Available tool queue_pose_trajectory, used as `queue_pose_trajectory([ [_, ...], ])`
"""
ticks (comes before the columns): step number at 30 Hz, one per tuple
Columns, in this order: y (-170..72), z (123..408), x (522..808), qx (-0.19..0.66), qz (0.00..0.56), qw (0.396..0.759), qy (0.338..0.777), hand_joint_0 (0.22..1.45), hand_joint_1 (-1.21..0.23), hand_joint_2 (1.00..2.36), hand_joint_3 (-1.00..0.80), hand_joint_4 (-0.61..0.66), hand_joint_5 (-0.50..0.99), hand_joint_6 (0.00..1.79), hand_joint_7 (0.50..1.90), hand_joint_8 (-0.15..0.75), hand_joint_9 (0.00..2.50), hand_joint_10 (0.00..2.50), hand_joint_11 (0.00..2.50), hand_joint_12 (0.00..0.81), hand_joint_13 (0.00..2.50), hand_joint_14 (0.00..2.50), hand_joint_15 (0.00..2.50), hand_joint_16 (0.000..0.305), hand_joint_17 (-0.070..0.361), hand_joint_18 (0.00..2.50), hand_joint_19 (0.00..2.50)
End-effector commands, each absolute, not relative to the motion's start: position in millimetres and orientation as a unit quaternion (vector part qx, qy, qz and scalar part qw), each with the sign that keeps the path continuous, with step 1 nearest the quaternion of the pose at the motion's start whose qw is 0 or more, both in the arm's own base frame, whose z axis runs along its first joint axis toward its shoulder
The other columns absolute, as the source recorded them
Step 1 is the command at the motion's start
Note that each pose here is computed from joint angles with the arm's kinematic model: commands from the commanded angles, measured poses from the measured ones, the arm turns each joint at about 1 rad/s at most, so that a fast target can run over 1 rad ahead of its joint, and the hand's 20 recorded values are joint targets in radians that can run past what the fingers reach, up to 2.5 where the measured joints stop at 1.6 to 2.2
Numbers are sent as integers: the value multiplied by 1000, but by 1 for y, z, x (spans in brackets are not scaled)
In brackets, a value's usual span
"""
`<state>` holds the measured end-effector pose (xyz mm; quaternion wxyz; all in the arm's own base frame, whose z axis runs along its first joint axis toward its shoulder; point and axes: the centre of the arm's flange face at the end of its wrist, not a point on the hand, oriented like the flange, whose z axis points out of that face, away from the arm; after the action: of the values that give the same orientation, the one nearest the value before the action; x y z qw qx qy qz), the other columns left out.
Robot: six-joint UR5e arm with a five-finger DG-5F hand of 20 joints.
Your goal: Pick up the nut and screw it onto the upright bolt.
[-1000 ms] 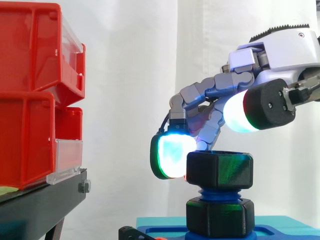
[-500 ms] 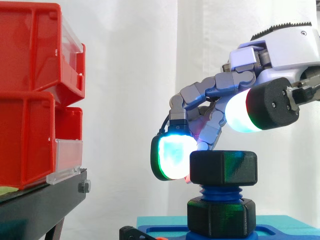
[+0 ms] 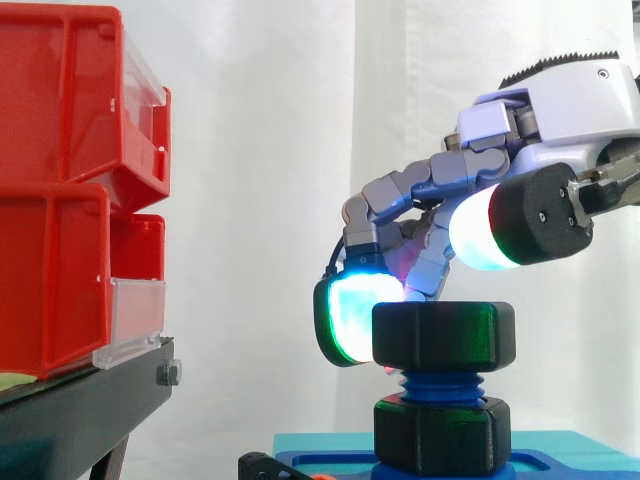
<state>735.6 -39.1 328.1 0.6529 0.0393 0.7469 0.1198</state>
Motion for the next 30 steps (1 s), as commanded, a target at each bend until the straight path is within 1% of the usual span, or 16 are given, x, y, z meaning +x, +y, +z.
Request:
queue_pose_trajectory([
  [1,-42,327,734,40,118,649,750,532,-356,1000,-500,203,-1,501,1355,275,843,0,0,237,593,0,0,20,46,187,0],
  [12,-55,327,732,47,112,646,754,534,-358,1000,-500,202,0,501,1367,278,871,0,0,233,606,0,0,20,44,205,0],
  [13,-56,327,732,48,111,645,754,533,-357,1000,-500,204,-7,502,1345,272,855,0,0,239,557,0,0,20,44,167,0],
  [14,-57,326,731,48,110,645,755,531,-356,1000,-500,198,-21,502,1294,263,817,0,0,247,527,0,0,21,46,132,0],
  [15,-58,329,733,48,112,649,751,526,-353,1000,-500,222,-47,503,1213,262,772,0,0,255,441,0,0,22,50,38,0],
  [16,-58,333,734,48,113,651,749,523,-351,1000,-500,228,-63,504,1154,258,751,0,0,257,413,0,0,23,52,13,0],
  [17,-58,336,735,48,113,654,747,522,-349,1000,-500,234,-70,504,1126,256,740,0,0,258,401,0,0,23,52,5,0],
  [19,-59,345,738,48,114,660,741,514,-347,1000,-500,248,-103,504,983,250,666,0,0,265,350,0,0,25,57,0,0],
  [22,-57,349,739,47,115,663,738,504,-337,1000,-500,230,-134,503,854,241,597,0,0,278,297,0,0,28,63,0,0],
  [25,-54,350,740,45,114,665,737,493,-311,1000,-500,207,-155,502,762,231,513,0,0,295,232,0,0,31,71,0,0],
  [28,-51,349,740,44,115,663,738,487,-283,1000,-500,194,-168,502,698,224,460,0,0,295,184,0,0,34,76,0,0],
  [30,-47,350,741,43,117,664,737,485,-277,1000,-500,185,-171,502,681,218,442,0,0,301,163,0,0,35,78,0,0],
])
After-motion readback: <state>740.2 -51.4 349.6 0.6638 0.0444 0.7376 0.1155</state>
